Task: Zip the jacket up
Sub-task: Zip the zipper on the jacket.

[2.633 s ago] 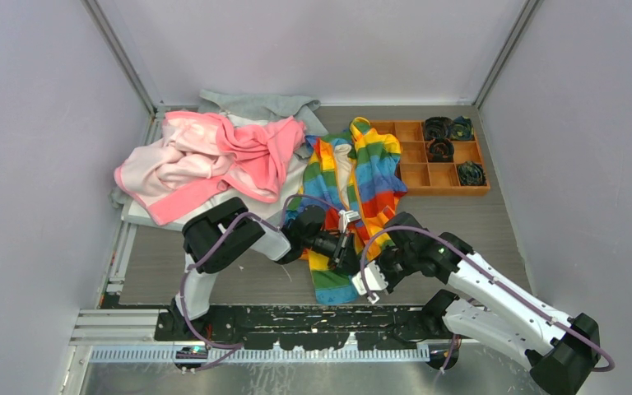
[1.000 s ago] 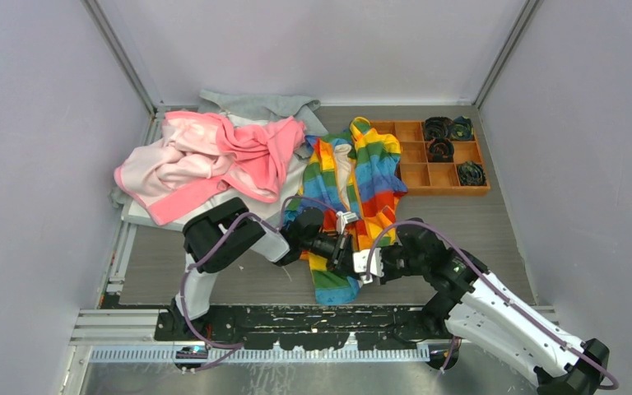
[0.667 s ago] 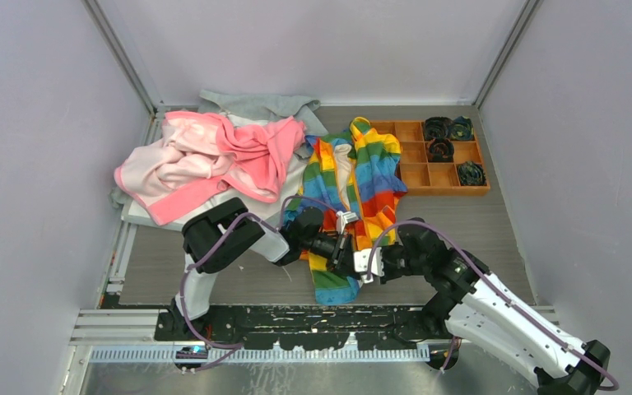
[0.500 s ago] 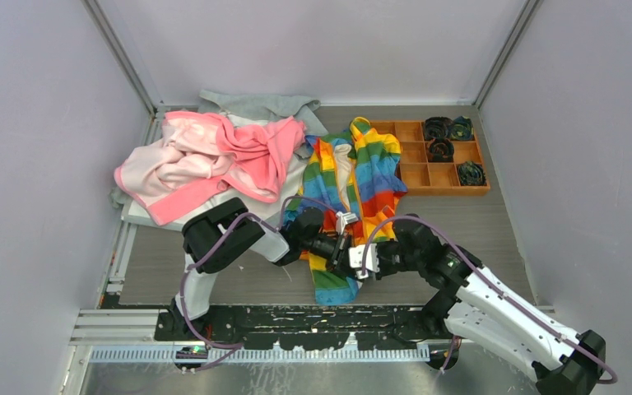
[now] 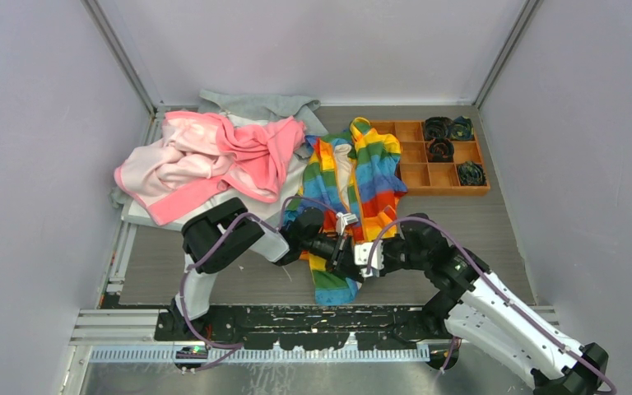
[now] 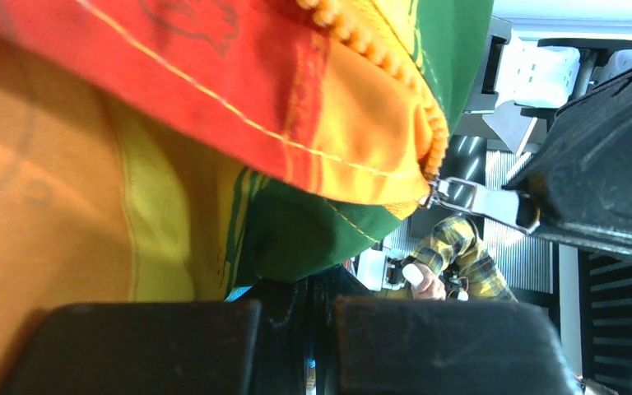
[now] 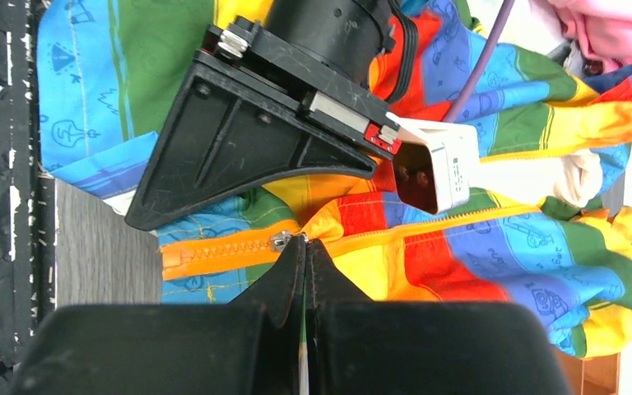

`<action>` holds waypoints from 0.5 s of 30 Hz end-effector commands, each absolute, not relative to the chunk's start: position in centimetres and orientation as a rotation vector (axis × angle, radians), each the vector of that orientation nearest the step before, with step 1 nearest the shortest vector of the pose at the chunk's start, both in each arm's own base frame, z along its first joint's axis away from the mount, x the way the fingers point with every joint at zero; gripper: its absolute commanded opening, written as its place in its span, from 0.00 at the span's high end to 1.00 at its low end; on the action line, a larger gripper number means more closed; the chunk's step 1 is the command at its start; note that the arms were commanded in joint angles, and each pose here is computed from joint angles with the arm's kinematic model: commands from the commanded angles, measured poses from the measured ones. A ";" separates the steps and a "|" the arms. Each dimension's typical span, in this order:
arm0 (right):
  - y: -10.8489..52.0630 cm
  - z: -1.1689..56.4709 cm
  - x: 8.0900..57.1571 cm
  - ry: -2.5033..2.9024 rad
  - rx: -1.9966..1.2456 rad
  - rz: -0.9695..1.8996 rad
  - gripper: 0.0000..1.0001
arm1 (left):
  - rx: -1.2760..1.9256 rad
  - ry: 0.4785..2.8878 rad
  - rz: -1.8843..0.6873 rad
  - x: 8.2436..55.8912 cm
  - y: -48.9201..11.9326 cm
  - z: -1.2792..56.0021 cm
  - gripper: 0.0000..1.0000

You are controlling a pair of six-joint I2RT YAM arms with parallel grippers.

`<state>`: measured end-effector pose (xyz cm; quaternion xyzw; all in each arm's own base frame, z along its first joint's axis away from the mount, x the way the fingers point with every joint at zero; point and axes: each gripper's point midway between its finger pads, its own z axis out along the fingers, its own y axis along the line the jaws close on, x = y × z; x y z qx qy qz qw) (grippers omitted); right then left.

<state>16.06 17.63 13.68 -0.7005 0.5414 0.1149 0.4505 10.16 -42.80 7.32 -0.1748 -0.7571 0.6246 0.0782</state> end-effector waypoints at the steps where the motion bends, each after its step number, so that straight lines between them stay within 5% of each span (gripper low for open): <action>1: 18.3 18.8 19.6 1.257 -1.594 0.179 0.99 | -0.624 -2.207 1.885 8.7 -42.4 9.0 1.00; 9: 18.6 20.8 22.4 1.281 -1.534 0.208 0.99 | -0.648 -2.230 1.904 8.4 -41.9 10.3 1.00; 15: 19.1 19.0 18.9 1.365 -1.623 0.417 0.99 | -0.653 -2.254 1.891 8.3 -41.9 10.2 1.00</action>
